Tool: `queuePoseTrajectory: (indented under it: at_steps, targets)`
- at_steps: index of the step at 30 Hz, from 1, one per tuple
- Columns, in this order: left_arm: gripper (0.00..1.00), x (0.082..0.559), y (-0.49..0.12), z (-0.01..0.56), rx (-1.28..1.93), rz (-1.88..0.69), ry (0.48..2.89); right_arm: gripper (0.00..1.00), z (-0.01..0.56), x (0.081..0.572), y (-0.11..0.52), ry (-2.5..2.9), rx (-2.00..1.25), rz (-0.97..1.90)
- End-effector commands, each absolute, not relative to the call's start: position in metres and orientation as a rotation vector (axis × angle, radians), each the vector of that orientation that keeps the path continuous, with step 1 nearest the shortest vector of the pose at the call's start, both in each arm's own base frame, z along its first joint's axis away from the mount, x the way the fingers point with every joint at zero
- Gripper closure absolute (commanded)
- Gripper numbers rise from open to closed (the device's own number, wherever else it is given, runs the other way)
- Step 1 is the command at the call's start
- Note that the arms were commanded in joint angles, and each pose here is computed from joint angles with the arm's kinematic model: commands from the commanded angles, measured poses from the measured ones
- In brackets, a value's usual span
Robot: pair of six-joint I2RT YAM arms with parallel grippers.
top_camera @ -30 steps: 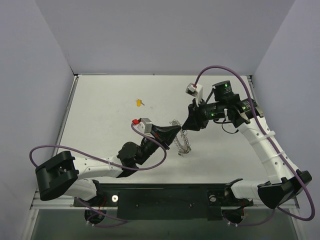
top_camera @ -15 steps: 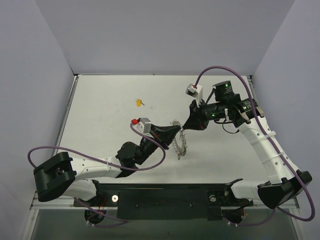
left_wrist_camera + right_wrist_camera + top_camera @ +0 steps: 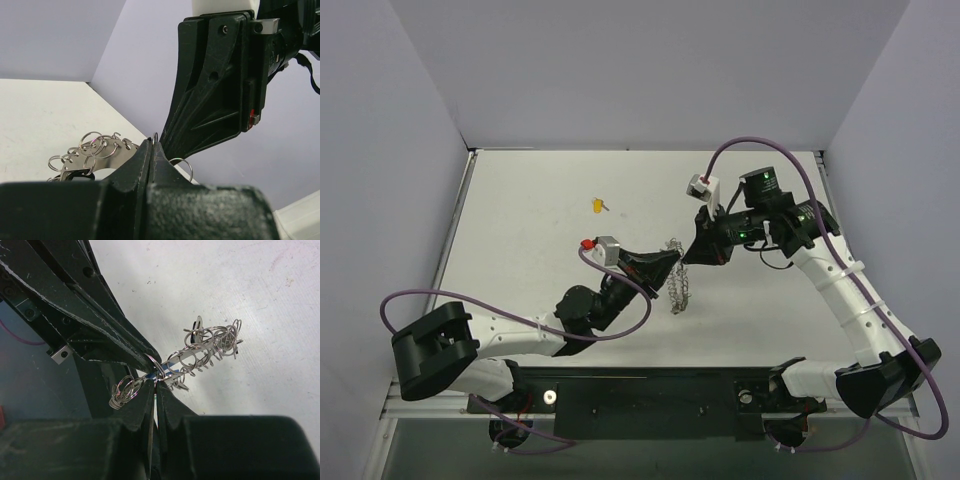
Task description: Put the keys on the keyring
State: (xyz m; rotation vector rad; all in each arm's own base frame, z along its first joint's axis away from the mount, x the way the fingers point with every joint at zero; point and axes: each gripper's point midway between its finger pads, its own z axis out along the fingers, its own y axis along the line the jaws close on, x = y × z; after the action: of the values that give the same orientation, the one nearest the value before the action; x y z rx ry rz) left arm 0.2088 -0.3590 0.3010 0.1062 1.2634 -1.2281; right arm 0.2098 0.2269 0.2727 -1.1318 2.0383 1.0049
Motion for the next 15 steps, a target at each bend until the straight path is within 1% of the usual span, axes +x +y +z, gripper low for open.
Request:
queuePoseTrajectory:
  at_steps: [1,3,12,15]
  targets:
    - [1.0,0.2,-0.337,0.375,-0.033,-1.377,0.986,1.0,0.275,0.198,0.232,2.003,-1.157,1.069]
    - [1.0,0.2,-0.339,0.371,-0.021,-1.378,0.998,0.98,0.278,0.196,0.232,1.987,-1.165,1.068]
    - [1.0,0.199,-0.341,0.355,0.064,-1.371,1.042,0.76,0.294,0.191,0.22,1.94,-1.174,1.093]
    - [1.0,0.199,-0.34,0.349,0.112,-1.366,1.052,0.71,0.304,0.191,0.211,1.924,-1.157,1.108]
